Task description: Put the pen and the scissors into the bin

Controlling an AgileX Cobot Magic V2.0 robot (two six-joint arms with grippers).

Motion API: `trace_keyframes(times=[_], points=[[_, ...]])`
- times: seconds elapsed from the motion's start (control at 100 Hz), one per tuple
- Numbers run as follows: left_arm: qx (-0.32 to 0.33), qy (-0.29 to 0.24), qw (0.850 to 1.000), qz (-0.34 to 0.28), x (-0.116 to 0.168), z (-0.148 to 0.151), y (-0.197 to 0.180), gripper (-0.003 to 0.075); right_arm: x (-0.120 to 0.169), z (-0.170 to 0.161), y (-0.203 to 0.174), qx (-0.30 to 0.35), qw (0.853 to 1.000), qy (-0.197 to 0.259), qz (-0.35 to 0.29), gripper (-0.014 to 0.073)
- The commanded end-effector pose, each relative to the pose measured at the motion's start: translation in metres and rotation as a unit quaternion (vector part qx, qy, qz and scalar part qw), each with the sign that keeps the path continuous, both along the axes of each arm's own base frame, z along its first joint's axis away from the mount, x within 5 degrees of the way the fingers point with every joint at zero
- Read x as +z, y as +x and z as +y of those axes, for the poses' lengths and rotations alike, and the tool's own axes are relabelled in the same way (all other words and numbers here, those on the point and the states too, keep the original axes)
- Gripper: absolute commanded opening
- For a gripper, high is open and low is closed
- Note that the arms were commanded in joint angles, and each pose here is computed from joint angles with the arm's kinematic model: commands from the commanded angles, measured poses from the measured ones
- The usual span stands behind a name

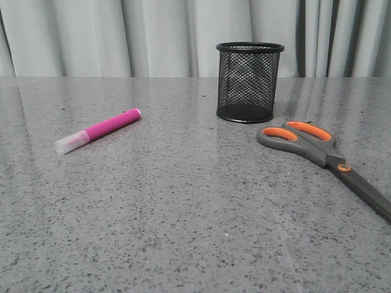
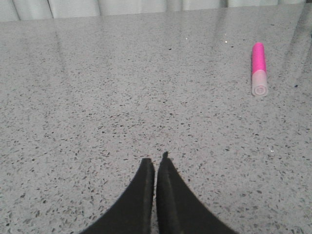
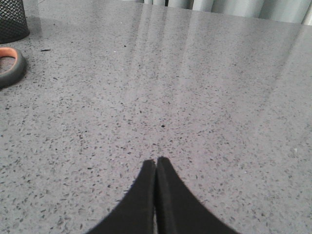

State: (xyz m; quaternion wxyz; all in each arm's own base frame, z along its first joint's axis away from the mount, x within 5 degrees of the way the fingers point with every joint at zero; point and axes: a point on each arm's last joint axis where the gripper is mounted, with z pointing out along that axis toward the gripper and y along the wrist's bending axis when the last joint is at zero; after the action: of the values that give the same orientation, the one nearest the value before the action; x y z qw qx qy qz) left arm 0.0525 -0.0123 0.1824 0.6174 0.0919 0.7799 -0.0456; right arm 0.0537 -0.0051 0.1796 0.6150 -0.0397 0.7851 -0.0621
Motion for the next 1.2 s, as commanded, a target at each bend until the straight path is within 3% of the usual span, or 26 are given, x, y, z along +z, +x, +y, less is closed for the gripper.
trace_keyframes(times=[0.0, 0.46, 0.51, 0.62, 0.69, 0.76, 0.81, 0.86, 0.95, 1.0, 1.03, 1.1, 1.19], points=[[0.009, -0.012, 0.999, -0.038, 0.000, 0.001, 0.000, -0.0020, 0.000, 0.000, -0.001, 0.000, 1.000, -0.005, -0.020, -0.0073], [0.009, -0.012, 0.999, -0.038, 0.000, 0.001, 0.000, -0.0020, 0.001, -0.001, -0.001, -0.001, 0.999, -0.025, -0.021, -0.0073], [0.009, -0.012, 0.999, -0.038, 0.000, 0.001, 0.000, -0.0020, 0.002, -0.002, -0.001, -0.002, 0.999, -0.042, -0.026, -0.0073], [0.008, -0.019, 0.999, -0.038, 0.000, 0.001, 0.000, -0.0020, 0.012, -0.002, 0.001, 0.008, 0.989, -0.129, -0.071, -0.0073], [0.009, -0.084, 0.995, -0.044, 0.004, -0.001, 0.000, -0.0020, 0.023, 0.003, 0.001, 0.030, 0.981, -0.136, -0.135, -0.0073], [0.015, -0.202, 0.978, -0.054, 0.010, -0.003, 0.001, -0.0020, 0.036, 0.010, -0.001, 0.057, 0.967, -0.135, -0.209, -0.0073], [0.019, -0.320, 0.946, -0.046, 0.014, -0.004, 0.000, -0.0020, 0.044, 0.014, -0.003, 0.074, 0.954, -0.135, -0.258, -0.0073], [0.024, -0.404, 0.914, -0.038, 0.017, -0.004, 0.000, -0.0020, 0.051, 0.018, -0.006, 0.090, 0.940, -0.131, -0.302, -0.0073], [0.037, -0.496, 0.867, -0.035, 0.020, -0.001, 0.001, -0.0020, 0.061, 0.022, -0.011, 0.111, 0.925, -0.066, -0.358, -0.0073], [0.049, -0.530, 0.845, -0.041, 0.022, 0.001, 0.001, -0.0020, 0.061, 0.019, -0.011, 0.107, 0.929, 0.019, -0.353, -0.0073], [0.055, -0.552, 0.831, -0.041, 0.022, 0.003, 0.001, -0.0020, 0.059, 0.016, -0.009, 0.096, 0.932, 0.101, -0.336, -0.0073], [0.058, -0.580, 0.812, -0.036, 0.023, 0.003, 0.001, -0.0020, 0.053, 0.009, -0.006, 0.066, 0.921, 0.244, -0.295, -0.0073], [0.057, -0.603, 0.796, -0.028, 0.023, 0.003, 0.001, -0.0020, 0.053, 0.006, -0.005, 0.047, 0.905, 0.315, -0.282, -0.0073]])
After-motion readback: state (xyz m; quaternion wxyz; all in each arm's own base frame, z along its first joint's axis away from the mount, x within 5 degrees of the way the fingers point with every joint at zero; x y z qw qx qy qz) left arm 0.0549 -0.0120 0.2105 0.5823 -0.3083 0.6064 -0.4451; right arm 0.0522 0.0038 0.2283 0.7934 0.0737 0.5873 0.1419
